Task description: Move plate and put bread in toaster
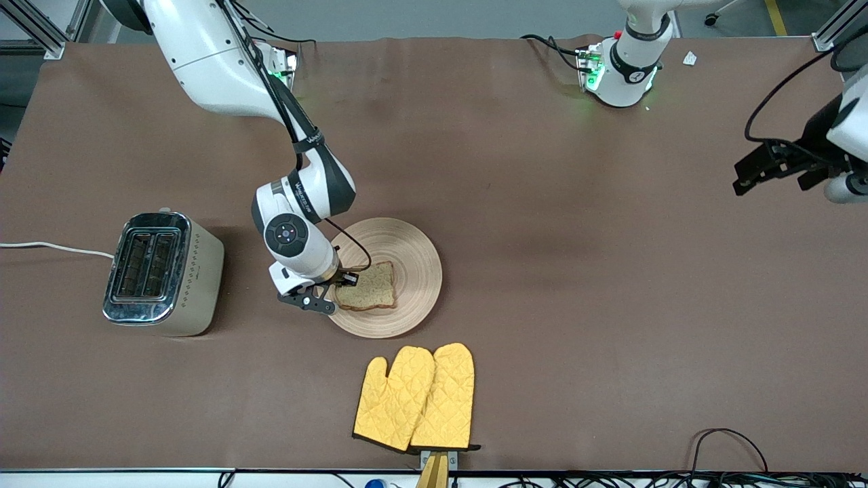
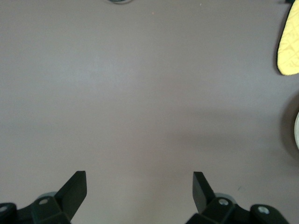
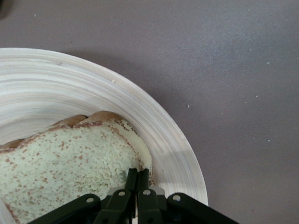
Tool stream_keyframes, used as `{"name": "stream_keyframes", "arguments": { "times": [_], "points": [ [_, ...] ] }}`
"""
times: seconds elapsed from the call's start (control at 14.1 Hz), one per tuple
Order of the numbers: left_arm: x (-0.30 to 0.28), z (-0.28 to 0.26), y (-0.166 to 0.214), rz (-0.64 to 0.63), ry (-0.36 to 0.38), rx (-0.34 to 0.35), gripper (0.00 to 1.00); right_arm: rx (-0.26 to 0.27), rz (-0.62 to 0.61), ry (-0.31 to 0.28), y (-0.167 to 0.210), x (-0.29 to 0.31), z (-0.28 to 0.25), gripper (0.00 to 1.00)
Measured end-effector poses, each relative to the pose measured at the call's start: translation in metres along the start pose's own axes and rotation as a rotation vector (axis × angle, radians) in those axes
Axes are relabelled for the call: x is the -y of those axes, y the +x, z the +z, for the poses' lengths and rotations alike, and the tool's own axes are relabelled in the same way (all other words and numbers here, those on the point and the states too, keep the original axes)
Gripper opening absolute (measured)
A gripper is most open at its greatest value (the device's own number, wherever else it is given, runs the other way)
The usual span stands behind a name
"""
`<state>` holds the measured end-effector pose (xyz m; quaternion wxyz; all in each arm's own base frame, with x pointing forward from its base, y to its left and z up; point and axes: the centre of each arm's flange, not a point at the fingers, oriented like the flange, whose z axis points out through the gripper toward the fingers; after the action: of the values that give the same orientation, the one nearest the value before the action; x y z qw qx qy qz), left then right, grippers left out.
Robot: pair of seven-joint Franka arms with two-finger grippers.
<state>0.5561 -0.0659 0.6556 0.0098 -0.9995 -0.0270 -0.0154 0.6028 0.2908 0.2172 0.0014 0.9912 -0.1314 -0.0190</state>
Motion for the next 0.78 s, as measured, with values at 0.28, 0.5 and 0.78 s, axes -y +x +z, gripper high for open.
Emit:
{"name": "stream_keyframes", "arguments": {
  "times": [0.28, 0.5, 0.78],
  "points": [
    [0.007, 0.004, -0.023, -0.01, 0.013, 0.023, 1.0, 0.019, 0.006, -0.016, 0.002, -0.001, -0.004, 0.03],
    [0.012, 0.011, -0.027, -0.017, 0.015, 0.033, 1.0, 0.055, 0.019, -0.058, 0.014, -0.005, -0.036, 0.03],
    [0.012, 0.014, -0.027, -0.018, 0.016, 0.035, 1.0, 0.069, 0.011, -0.149, 0.027, -0.015, -0.107, 0.03]
  ]
}}
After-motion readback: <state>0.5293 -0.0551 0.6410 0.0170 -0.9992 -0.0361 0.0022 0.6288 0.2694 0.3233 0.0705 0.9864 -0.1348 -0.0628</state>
